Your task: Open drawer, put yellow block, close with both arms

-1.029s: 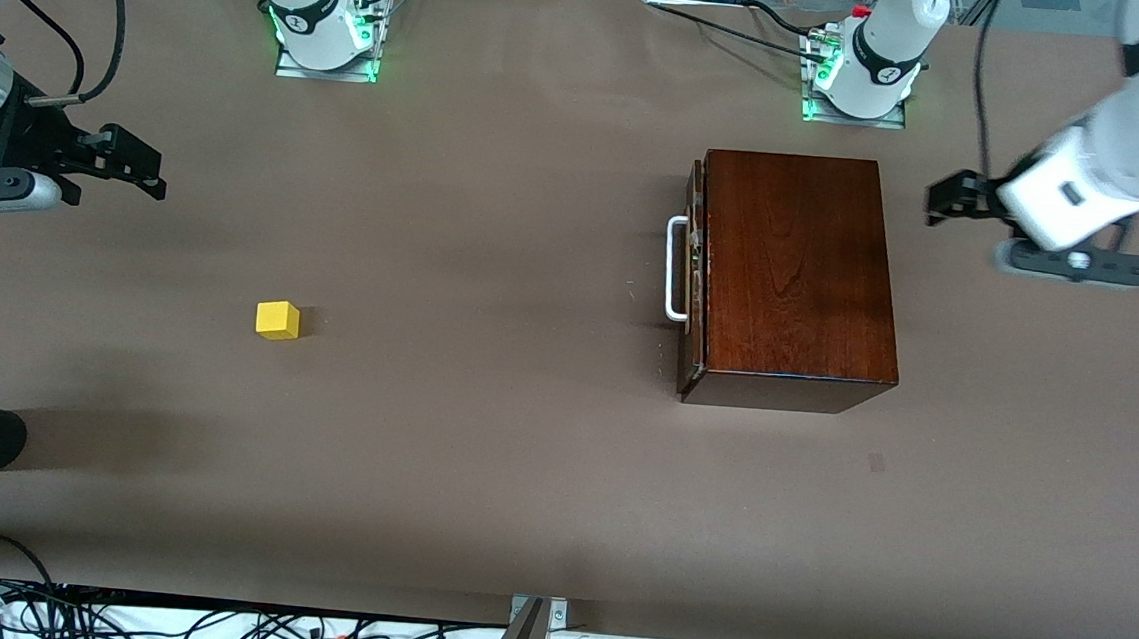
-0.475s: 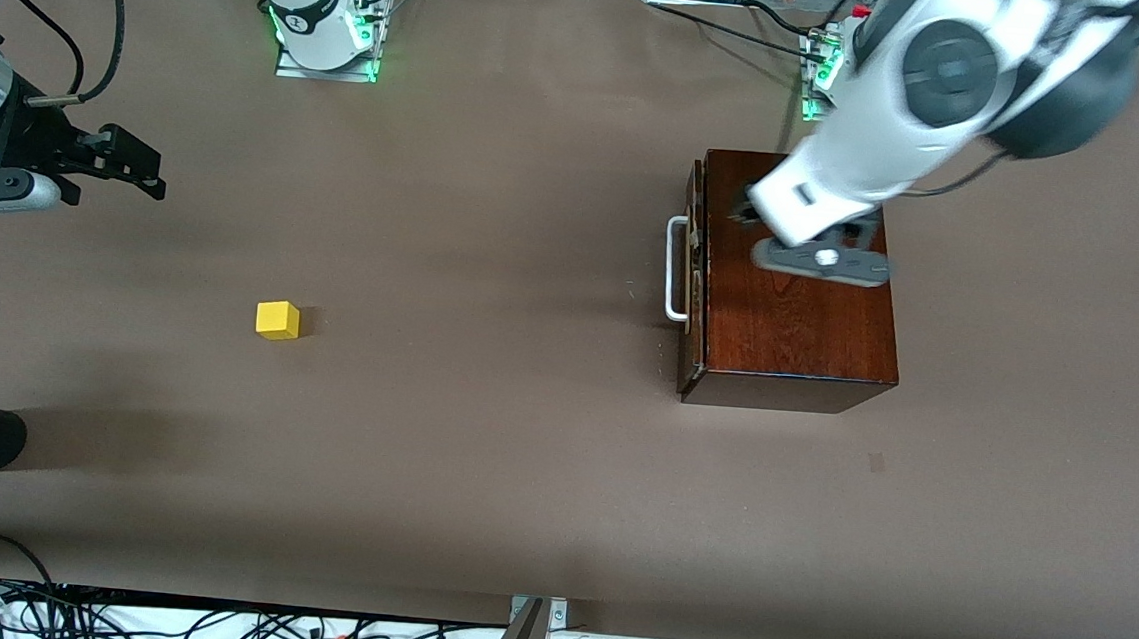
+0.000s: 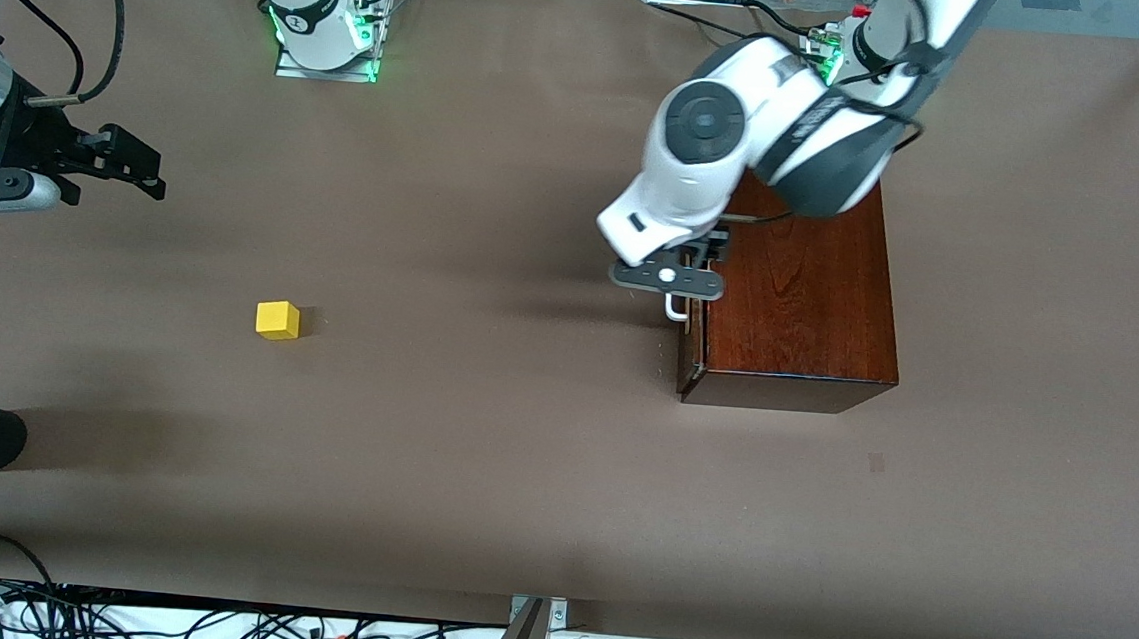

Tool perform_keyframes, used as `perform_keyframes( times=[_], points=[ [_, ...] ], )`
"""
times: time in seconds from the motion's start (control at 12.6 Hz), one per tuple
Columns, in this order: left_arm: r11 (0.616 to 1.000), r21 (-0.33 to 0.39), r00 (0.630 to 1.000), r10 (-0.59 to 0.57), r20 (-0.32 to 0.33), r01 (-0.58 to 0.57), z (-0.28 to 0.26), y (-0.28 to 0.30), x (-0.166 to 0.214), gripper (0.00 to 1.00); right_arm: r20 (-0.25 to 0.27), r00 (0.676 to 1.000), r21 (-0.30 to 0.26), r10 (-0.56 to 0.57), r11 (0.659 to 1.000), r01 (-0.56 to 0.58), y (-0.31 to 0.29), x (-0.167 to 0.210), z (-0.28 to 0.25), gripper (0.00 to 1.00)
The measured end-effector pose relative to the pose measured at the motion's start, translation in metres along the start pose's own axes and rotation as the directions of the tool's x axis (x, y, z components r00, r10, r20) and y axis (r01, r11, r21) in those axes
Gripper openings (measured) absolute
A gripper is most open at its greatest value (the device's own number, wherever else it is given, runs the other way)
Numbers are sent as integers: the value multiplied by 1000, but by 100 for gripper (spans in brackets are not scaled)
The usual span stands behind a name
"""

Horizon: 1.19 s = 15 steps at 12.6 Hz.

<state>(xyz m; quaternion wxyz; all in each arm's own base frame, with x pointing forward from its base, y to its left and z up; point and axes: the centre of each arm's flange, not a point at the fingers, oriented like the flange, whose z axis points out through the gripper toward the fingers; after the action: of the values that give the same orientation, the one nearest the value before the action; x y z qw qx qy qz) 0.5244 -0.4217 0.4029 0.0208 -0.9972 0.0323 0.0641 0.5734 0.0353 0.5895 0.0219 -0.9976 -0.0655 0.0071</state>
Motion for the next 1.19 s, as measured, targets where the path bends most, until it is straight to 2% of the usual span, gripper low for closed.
perform_keyframes(
  times=[0.32, 0.71, 1.19],
  points=[
    [991, 112, 996, -64, -58, 70, 33, 25, -4, 100, 0, 1000, 0, 0, 1000, 0, 0, 0, 0, 100],
    [978, 187, 993, -70, -96, 87, 63, 48, -13, 100, 0, 1000, 0, 0, 1000, 0, 0, 0, 0, 100],
    [972, 216, 994, -84, -73, 98, 85, 52, -16, 100, 0, 1000, 0, 0, 1000, 0, 0, 0, 0, 100]
  ],
)
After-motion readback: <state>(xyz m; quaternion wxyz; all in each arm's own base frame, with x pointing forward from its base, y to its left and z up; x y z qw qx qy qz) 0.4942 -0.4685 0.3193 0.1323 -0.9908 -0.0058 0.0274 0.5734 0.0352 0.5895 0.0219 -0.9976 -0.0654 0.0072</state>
